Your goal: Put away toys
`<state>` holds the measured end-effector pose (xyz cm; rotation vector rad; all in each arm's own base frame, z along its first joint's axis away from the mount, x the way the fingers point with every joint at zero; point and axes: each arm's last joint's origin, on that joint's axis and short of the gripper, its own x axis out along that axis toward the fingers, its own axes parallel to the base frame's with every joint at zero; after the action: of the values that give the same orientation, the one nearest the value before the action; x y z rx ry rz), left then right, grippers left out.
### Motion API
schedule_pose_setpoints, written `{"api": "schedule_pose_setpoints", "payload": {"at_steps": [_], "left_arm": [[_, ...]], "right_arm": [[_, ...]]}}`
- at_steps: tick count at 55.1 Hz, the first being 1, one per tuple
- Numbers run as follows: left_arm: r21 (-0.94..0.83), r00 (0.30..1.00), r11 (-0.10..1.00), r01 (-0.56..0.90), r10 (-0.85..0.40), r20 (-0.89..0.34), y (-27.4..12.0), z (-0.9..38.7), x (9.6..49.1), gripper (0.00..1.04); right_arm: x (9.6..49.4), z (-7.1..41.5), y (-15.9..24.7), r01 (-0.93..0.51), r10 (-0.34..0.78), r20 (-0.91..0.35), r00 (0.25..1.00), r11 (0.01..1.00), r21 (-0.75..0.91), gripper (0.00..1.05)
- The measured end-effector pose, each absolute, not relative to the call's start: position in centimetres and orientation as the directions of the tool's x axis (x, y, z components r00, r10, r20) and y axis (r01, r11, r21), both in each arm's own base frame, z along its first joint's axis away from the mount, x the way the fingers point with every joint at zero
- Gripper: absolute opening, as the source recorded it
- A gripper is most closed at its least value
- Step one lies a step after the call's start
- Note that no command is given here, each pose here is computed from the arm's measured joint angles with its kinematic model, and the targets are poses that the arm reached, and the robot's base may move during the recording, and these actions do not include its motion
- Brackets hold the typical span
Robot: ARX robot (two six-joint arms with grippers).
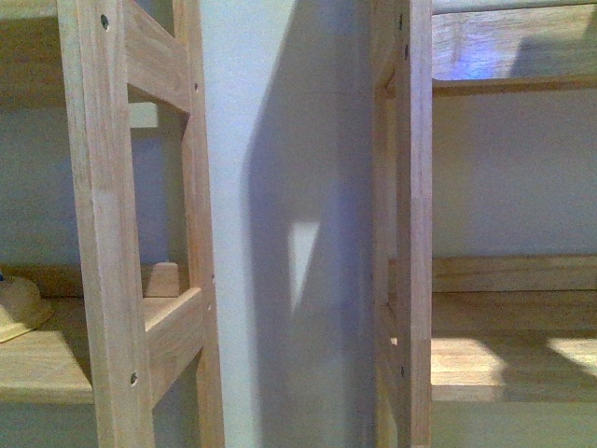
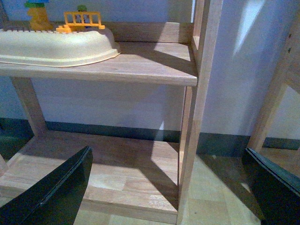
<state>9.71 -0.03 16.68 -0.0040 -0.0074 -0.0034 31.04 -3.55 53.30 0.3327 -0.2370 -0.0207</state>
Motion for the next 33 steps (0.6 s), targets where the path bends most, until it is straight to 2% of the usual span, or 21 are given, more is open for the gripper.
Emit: {"api": "schedule_pose_setpoints", "payload": {"at_steps": [16,33], "left_arm": [[-0.004,1.000,1.000,0.004,-0.004,0.007,0.0,16.7,9.7,0.98],[-0.004,1.000,1.000,0.003,-0.003,0.007,0.0,16.7,9.7,0.98]], "right_arm": [[35.4,52.7,-1.5,-0.058,-0.006,0.153,0.988,0.909,0.412,0.07],[36.6,52.6,0.9,-0.138,0.081,0.137,0.987,0.868,0.477,0.07]]}}
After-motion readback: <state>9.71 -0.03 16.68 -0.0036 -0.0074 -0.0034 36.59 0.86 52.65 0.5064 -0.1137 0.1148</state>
